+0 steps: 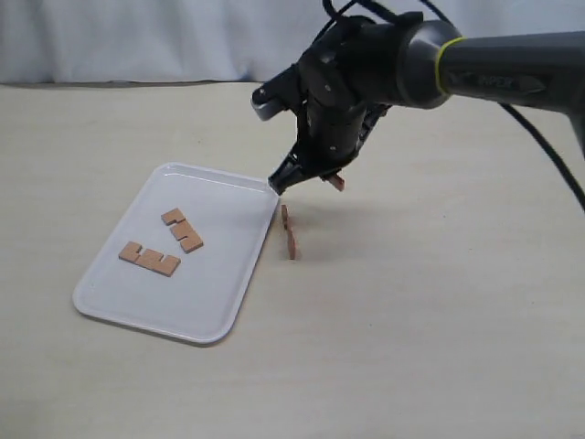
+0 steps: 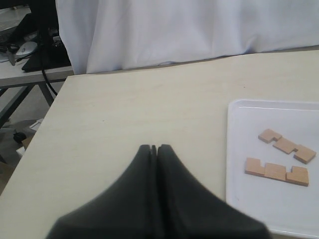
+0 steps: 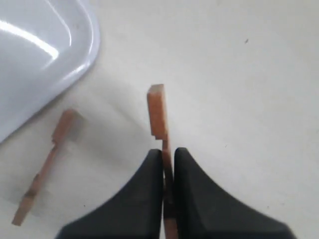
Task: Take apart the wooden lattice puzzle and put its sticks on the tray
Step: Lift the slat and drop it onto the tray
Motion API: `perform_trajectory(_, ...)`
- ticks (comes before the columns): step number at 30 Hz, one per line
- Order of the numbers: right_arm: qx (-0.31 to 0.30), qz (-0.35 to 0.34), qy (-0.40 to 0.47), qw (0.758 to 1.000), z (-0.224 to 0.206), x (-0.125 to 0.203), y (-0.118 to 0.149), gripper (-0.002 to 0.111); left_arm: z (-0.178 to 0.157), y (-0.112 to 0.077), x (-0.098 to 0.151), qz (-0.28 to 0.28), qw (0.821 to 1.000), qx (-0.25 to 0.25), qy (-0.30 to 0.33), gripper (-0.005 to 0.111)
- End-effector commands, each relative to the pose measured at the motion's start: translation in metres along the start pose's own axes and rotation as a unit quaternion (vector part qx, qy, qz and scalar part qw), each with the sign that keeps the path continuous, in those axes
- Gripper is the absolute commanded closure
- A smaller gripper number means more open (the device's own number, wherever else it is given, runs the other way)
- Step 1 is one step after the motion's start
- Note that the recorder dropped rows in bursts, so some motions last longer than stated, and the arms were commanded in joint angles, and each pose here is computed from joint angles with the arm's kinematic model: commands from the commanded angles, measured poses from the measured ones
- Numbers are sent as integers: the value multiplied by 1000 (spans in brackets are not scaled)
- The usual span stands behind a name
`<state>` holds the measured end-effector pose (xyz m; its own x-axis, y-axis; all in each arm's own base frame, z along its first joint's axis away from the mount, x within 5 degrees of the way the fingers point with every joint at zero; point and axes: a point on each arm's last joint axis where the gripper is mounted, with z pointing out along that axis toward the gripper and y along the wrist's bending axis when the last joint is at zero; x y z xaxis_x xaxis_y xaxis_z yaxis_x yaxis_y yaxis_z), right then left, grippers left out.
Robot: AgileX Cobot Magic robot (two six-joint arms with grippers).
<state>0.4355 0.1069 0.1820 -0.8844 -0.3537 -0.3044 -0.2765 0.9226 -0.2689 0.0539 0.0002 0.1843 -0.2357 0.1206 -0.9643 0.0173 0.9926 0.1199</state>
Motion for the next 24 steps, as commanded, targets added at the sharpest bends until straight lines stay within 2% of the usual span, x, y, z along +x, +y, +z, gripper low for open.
perform_trajectory(1,-45,42,-100,993,-27,-17,1,104,0,0,-1,-2,1000,-1,-8,107)
perform_trajectory(5,-131,66,-157,977,-25,-26,17,104,0,0,-1,-2,1000,-1,-8,107)
perform_trajectory(9,-193,54,-185,962,-25,-26,30,104,0,0,-1,-2,1000,-1,-8,107)
perform_trajectory(12,-243,30,-191,950,-25,-25,40,104,0,0,-1,-2,1000,-1,-8,107)
perform_trajectory(17,-331,34,-184,925,-17,-24,58,104,0,0,-1,-2,1000,-1,-8,107)
perform_trajectory(21,-364,39,-188,912,-7,-25,66,103,0,0,-1,-2,1000,-1,-8,107)
perform_trajectory(24,-371,52,-182,909,-1,-24,68,92,0,0,-1,-2,1000,-1,-8,107)
